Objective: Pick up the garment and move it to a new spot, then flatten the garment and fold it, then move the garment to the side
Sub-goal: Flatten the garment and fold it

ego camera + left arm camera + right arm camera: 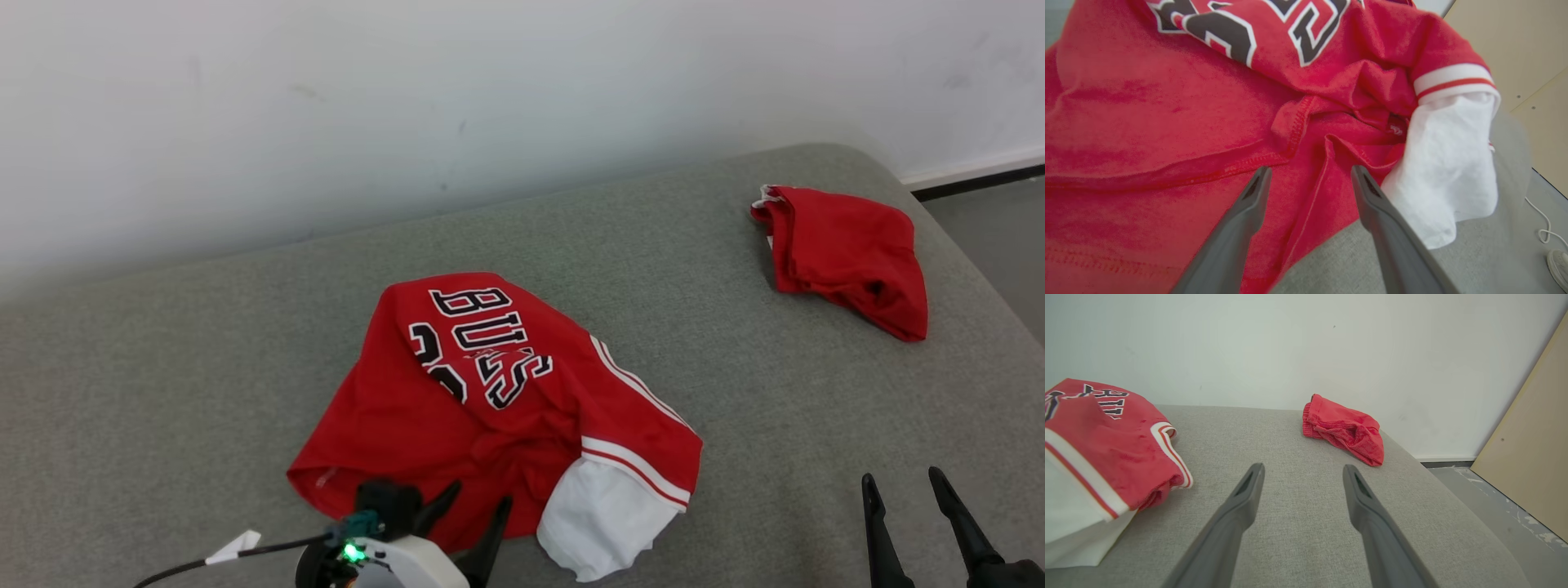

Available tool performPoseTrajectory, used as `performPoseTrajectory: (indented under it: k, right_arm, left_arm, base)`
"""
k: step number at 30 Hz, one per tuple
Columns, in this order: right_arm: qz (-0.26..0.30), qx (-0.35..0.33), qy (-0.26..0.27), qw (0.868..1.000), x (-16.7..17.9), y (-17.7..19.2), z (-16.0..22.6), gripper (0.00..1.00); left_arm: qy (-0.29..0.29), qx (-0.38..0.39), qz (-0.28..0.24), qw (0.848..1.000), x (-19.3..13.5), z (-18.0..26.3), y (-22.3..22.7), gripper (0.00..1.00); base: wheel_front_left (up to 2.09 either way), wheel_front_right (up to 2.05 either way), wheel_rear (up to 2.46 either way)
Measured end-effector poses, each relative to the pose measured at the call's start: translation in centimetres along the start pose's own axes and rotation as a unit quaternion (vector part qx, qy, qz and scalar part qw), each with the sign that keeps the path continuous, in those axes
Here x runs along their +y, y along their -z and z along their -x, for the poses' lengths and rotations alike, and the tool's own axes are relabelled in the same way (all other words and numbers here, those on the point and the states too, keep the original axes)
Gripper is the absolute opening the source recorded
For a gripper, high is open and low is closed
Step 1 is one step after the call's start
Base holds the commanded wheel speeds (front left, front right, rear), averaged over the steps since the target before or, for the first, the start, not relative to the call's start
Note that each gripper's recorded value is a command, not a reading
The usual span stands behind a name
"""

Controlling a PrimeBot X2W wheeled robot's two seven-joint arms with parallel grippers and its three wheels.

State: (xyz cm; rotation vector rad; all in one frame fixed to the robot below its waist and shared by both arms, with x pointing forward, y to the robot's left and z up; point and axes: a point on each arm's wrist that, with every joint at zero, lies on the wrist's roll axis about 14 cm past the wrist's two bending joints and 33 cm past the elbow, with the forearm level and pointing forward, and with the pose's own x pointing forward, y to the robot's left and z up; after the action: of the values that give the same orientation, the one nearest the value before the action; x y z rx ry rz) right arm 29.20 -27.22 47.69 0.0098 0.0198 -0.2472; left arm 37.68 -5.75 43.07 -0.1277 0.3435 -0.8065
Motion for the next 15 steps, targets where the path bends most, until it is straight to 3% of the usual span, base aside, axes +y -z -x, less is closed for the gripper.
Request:
performPoseTrajectory:
  k: [12, 14, 15]
  right_arm:
    - [0.003, 0.013, 0.028, 1.0, -1.5, 0.5, 0.6, 1.0]
    - [0.001, 0.012, 0.031, 0.999, -1.6, 0.5, 0.6, 1.0]
    - [0.002, 0.012, 0.033, 0.999, -1.7, 0.4, 0.6, 1.0]
  left_arm:
    - [0.031, 0.045, 0.001, 0.998, -0.5, -2.6, 1.7, 1.0]
    - [0.035, 0.049, -0.003, 0.998, -0.6, -2.9, 1.8, 0.77]
    - [0.036, 0.049, -0.002, 0.998, -0.6, -3.0, 1.8, 0.54]
  base:
    - [0.0, 0.0, 0.0]
    - [0.0, 0.0, 0.0]
    - [0.0, 0.0, 0.0]
